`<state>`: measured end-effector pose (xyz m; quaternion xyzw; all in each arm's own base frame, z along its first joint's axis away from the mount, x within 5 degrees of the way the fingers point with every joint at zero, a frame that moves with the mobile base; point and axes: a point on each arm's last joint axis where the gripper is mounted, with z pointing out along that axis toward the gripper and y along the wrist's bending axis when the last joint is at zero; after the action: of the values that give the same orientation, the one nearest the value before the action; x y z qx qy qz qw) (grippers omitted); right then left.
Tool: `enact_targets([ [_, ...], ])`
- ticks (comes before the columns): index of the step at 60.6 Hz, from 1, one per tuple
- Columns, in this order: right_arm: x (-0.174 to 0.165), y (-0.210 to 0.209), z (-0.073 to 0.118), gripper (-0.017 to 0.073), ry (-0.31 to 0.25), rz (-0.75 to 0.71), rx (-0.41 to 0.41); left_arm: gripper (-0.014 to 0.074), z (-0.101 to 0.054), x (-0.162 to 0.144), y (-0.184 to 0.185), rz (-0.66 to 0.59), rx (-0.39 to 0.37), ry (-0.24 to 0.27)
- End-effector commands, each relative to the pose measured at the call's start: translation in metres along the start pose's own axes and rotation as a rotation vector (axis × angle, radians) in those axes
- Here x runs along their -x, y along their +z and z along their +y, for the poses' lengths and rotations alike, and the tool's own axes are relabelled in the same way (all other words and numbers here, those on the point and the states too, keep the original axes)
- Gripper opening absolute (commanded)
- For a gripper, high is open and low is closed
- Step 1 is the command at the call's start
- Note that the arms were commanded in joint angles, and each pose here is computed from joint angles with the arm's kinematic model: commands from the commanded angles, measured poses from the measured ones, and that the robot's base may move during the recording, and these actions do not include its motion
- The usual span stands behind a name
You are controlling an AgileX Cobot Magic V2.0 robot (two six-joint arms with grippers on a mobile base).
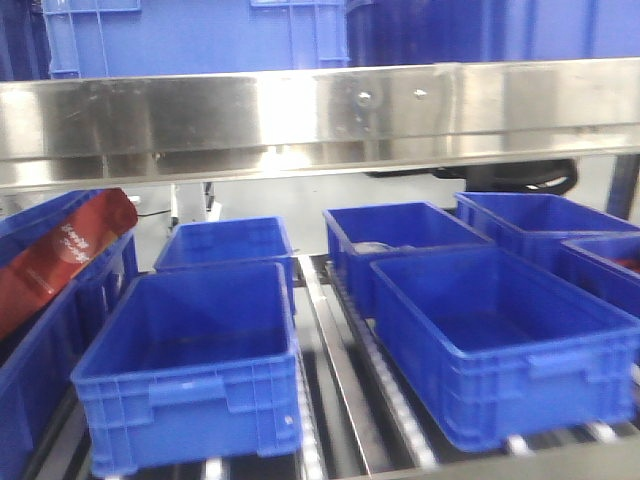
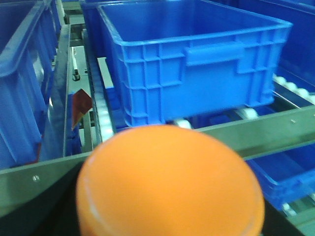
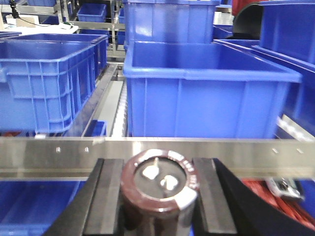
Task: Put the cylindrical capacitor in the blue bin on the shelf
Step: 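Drive base up to the shelf and stop facing the blue bins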
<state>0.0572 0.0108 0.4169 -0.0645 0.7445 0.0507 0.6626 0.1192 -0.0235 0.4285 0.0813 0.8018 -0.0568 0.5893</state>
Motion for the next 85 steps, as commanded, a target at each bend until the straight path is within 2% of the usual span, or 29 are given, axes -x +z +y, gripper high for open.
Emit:
enact_targets([
  [1, 0.0047, -0.0024, -0.0007, -0.0162, -0.012, -0.041, -0.009, -0.0111, -0.0011, 0.0027, -0.0011, -0.027, -0.009, -0.003],
  [85, 0.0047, -0.0024, -0.0007, -0.0162, -0.012, -0.041, -0.009, -0.0111, -0.0011, 0.0027, -0.0011, -0.027, -0.009, -0.003],
])
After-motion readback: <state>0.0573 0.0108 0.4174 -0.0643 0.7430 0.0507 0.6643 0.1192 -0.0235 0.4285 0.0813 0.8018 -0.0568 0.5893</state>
